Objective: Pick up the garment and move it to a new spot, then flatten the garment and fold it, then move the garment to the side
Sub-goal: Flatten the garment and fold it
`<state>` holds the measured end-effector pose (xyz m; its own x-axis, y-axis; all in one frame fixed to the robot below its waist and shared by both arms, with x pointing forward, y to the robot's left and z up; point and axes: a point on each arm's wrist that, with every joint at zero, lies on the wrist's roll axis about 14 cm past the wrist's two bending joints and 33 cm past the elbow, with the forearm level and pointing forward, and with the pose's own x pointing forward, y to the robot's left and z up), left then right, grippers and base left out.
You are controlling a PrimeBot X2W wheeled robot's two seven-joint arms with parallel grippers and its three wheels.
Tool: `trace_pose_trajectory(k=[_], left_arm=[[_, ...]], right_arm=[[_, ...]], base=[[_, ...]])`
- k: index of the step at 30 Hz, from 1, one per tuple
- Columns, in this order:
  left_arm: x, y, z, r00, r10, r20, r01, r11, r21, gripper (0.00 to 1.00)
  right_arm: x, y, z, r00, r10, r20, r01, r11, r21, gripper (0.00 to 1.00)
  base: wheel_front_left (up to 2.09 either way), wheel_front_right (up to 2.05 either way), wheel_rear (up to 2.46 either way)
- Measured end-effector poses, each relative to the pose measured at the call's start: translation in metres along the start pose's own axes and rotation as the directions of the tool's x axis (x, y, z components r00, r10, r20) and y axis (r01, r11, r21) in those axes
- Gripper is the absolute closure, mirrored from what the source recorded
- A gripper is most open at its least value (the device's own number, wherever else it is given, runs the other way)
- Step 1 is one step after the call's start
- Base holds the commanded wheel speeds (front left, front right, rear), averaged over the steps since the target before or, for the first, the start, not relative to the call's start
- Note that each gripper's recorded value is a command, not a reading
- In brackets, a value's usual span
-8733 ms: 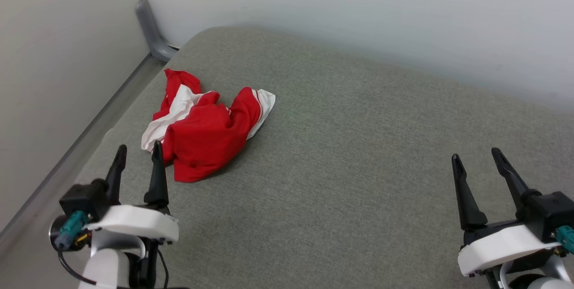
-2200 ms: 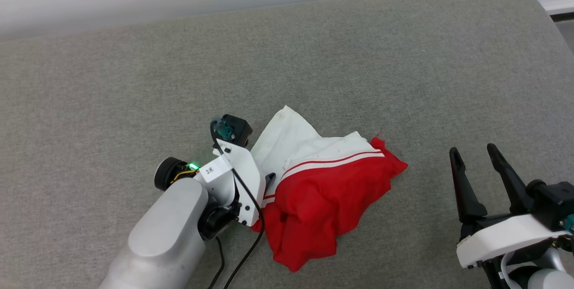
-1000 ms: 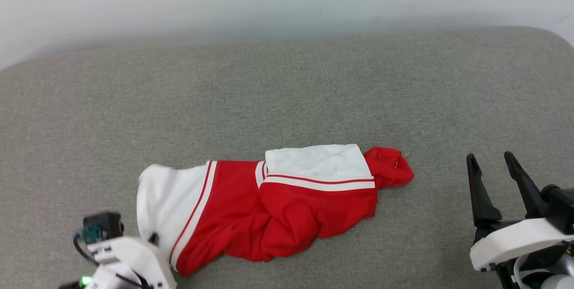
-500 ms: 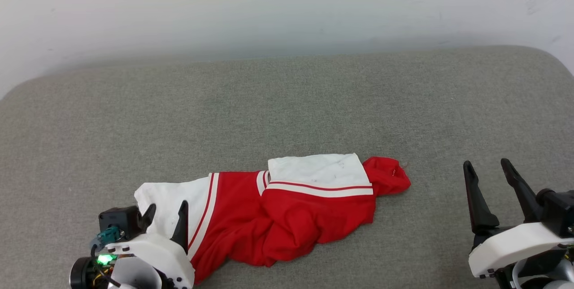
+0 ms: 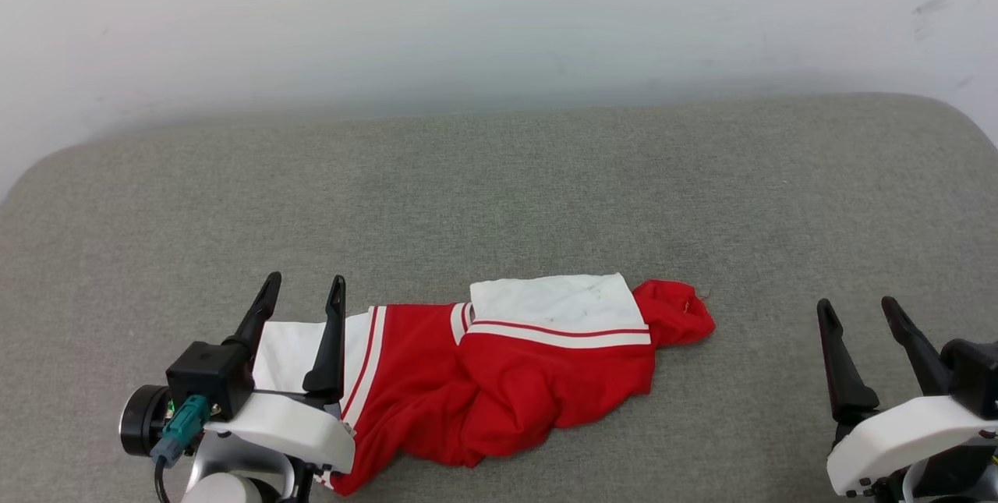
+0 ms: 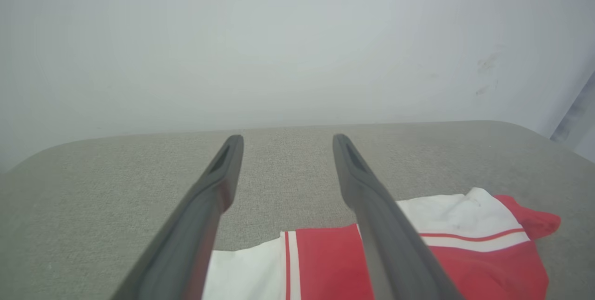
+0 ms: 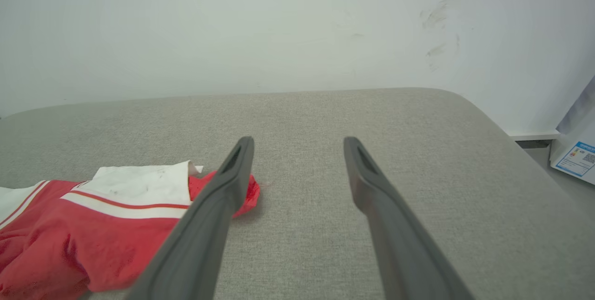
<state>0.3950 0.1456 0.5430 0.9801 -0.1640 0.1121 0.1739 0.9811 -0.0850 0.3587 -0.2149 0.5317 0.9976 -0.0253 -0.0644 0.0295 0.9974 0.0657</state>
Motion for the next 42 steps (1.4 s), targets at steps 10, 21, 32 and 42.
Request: trace_pose_trajectory(k=[10, 21, 32, 42], left_arm=[[-0.009, 0.002, 0.014, 0.999, 0.02, 0.043, -0.02, 1.0, 0.003, 0.0], [-0.004, 0.013, 0.01, 0.997, 0.059, 0.051, -0.059, 0.998, -0.016, 0.0], [-0.002, 0.029, -0.014, 0.994, 0.114, -0.005, -0.114, 0.993, -0.031, 0.0], [0.0, 0.03, -0.015, 0.992, 0.122, 0.001, -0.122, 0.992, -0.037, 0.0]], right_arm=[[0.015, 0.02, -0.065, 0.948, 0.072, -0.309, -0.048, 0.995, 0.085, 0.0], [0.073, 0.096, -0.09, 0.786, 0.316, -0.532, -0.297, 0.947, 0.123, 0.0], [0.092, 0.144, -0.133, 0.587, 0.401, -0.703, -0.443, 0.886, 0.135, 0.0], [0.105, 0.158, -0.098, 0.665, 0.468, -0.581, -0.511, 0.853, 0.103, 1.0]], base=[[0.0, 0.0, 0.0], [0.0, 0.0, 0.0], [0.0, 0.0, 0.0], [0.0, 0.0, 0.0]])
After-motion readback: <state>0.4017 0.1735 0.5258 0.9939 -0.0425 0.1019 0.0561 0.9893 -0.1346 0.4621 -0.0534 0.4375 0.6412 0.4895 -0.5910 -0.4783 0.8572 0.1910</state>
